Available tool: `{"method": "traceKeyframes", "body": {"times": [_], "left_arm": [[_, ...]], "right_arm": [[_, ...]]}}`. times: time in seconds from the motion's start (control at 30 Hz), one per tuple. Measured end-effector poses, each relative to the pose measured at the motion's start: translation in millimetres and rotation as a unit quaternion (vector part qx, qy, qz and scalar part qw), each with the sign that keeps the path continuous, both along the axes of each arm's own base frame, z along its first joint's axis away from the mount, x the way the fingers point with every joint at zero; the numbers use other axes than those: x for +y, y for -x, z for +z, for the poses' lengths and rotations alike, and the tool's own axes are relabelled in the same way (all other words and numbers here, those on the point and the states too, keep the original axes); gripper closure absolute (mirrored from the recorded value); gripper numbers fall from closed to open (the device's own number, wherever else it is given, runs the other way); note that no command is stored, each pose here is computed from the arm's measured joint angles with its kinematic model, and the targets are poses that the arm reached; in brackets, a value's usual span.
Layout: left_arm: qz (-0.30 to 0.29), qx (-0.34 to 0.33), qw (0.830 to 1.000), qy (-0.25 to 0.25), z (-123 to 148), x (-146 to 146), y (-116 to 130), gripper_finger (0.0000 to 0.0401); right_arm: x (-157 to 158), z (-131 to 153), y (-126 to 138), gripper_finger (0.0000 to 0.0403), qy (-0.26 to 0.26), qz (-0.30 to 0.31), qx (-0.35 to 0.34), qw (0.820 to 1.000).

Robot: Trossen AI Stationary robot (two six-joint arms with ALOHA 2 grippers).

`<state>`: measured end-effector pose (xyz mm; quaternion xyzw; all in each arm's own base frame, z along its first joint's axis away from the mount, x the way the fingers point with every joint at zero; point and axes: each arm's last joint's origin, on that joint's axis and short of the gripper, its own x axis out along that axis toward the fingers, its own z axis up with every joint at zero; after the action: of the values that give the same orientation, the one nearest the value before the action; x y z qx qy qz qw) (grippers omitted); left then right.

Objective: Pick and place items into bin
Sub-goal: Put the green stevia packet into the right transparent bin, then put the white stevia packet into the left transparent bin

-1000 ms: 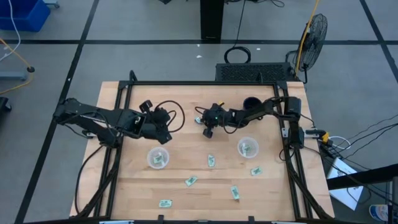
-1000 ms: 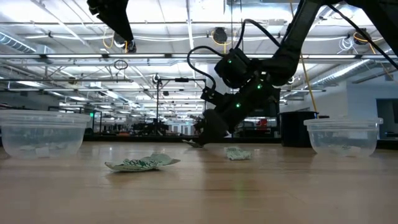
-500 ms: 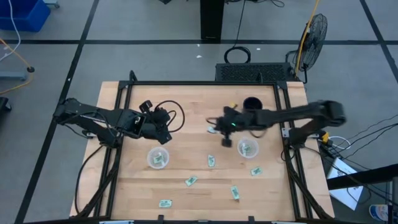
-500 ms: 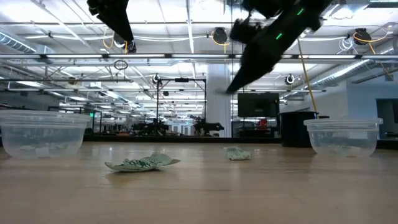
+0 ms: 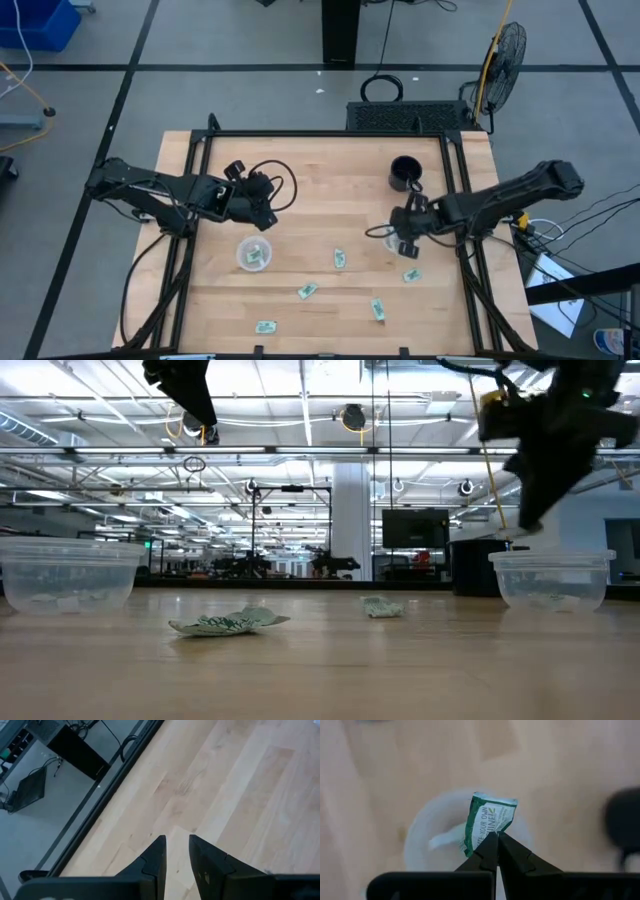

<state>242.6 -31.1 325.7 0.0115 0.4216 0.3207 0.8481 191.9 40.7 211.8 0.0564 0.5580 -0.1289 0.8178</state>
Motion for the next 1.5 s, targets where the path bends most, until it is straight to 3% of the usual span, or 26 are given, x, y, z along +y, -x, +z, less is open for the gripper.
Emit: {"method": "traceKeyframes", "body": {"times": [0.27, 0.57, 0.9, 1.2, 1.5], "left_arm": [[0.0, -0.001, 1.0, 0.0, 0, 0, 0, 0.0311], [0.0, -0.002, 1.0, 0.001, 0, 0, 0, 0.0311], [-0.013, 0.002, 0.999, 0.036, -7, -3, -10, 0.0311], [-0.15, -0.037, 0.981, 0.114, -36, -18, -58, 0.0311], [-0.262, -0.016, 0.95, 0.166, -93, -19, -113, 0.0311]], "right_arm": [[4, -22, 9, 0.0403, -0.06, 0.008, 0.028, 0.998], [4, -52, 13, 0.0402, -0.072, 0.025, 0.001, 0.997], [3, -54, 13, 0.0345, -0.057, 0.035, -0.007, 0.998], [3, -38, 12, 0.0322, -0.076, 0.026, -0.056, 0.995], [0, 8, 24, 0.0323, -0.071, 0.077, -0.187, 0.977]]}}
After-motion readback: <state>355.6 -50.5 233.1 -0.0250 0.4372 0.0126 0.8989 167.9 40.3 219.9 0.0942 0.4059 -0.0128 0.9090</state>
